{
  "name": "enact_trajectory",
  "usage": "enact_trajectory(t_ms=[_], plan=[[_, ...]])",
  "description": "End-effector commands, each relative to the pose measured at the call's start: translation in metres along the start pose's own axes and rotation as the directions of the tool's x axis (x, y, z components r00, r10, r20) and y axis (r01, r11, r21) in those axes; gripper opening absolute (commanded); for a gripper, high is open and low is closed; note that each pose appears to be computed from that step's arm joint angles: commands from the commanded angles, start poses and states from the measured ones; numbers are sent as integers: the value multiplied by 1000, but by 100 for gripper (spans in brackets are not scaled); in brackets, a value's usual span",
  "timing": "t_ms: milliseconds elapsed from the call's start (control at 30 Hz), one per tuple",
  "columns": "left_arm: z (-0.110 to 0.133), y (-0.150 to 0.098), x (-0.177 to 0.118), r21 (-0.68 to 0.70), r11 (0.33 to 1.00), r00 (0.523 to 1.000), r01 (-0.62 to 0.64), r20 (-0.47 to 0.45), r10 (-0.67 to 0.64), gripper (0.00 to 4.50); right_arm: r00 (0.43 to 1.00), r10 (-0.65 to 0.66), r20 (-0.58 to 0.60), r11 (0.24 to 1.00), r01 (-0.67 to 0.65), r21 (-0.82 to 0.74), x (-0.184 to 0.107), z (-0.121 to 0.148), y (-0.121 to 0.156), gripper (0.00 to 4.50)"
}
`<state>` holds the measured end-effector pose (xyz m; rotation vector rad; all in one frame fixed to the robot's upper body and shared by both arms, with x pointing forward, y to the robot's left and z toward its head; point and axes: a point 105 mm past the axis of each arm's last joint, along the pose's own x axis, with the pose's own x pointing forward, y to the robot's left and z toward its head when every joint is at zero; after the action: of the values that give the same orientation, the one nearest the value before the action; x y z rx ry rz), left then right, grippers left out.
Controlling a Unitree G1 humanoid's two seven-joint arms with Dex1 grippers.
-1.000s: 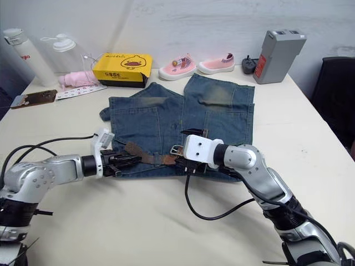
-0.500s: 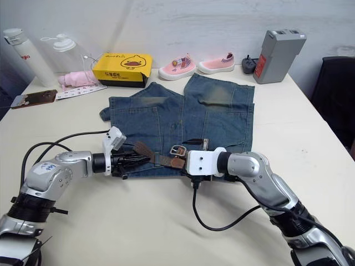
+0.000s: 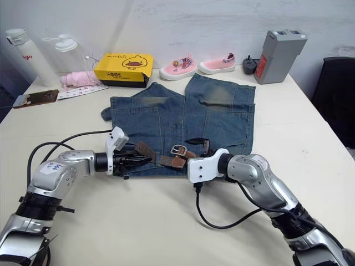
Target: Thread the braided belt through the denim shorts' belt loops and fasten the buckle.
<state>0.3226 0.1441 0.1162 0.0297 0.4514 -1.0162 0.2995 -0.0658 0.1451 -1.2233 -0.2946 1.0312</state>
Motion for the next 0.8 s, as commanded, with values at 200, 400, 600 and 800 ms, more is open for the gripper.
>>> enact_trajectory(t_ms=[200, 400, 600, 800], plan=[[0, 0, 1, -3, 1000, 1000, 0, -5, 0, 0, 998, 4, 61, 997, 1, -72, 6, 16, 6, 23], [1, 0, 1, -9, 1000, 1000, -7, -1, 7, 0, 998, 22, 63, 997, -17, -75, 9, 17, 12, 5], [10, -10, -5, -42, 998, 997, 42, 65, -39, 96, 999, 14, 51, 999, -12, -49, 8, 14, 11, 0], [14, -25, -27, -118, 993, 994, 31, 106, -18, 315, 999, -24, 41, 1000, 24, 10, 2, 10, 2, 0]])
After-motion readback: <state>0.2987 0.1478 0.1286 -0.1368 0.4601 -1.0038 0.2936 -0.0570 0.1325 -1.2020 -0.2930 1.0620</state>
